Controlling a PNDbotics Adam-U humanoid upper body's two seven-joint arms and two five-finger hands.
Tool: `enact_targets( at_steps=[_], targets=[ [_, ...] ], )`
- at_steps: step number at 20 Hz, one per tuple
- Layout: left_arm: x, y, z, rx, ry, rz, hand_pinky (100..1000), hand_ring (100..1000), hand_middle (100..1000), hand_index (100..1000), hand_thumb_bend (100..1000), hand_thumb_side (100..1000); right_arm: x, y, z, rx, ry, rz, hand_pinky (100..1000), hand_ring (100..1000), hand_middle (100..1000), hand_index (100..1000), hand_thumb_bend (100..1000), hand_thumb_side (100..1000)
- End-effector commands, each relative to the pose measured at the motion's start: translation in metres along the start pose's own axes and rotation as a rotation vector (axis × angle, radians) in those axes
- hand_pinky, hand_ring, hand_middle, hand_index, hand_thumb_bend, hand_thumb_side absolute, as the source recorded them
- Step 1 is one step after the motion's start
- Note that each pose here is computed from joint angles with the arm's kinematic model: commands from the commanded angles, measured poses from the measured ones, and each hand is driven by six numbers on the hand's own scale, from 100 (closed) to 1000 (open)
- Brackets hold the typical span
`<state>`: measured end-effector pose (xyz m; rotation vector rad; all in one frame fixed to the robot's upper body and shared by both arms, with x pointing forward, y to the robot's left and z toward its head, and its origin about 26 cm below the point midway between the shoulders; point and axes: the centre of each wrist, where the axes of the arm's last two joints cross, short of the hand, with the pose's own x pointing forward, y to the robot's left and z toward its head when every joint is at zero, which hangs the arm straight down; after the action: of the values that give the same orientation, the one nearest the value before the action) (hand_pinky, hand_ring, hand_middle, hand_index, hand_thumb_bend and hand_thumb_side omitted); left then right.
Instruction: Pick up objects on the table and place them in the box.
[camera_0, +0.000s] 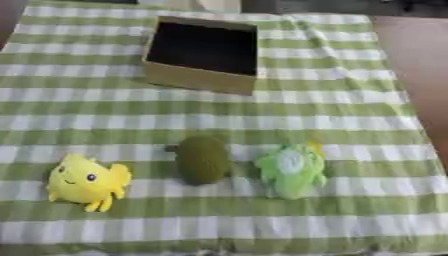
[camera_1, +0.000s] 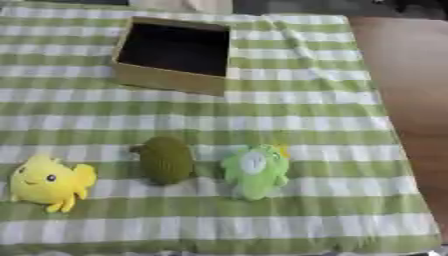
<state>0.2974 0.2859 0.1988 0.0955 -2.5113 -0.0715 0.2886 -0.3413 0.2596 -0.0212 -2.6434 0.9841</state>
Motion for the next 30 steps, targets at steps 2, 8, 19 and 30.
enact_targets(
  at_steps=[2, 8, 19, 30],
  targets=[
    [0.007, -0.001, -0.009, -0.024, -0.04, -0.001, 630, 719, 661, 781, 100, 598, 0.008, -0.016, -0.019, 0.216, -0.086, 0.162, 899, 907, 792, 914, 100, 100],
    [0.008, -0.003, -0.011, -0.041, -0.045, 0.006, 629, 719, 661, 781, 100, 597, 0.002, -0.022, -0.028, 0.465, -0.153, 0.335, 880, 910, 827, 912, 100, 100],
    [0.008, -0.006, -0.012, -0.064, -0.042, 0.018, 627, 719, 661, 780, 100, 596, -0.011, -0.003, -0.032, 0.743, -0.179, 0.438, 899, 922, 848, 923, 100, 102],
    [0.008, -0.009, -0.012, -0.081, -0.033, 0.032, 625, 719, 662, 779, 100, 597, -0.032, 0.026, -0.034, 0.872, -0.114, 0.333, 955, 955, 837, 976, 100, 229]
  ],
)
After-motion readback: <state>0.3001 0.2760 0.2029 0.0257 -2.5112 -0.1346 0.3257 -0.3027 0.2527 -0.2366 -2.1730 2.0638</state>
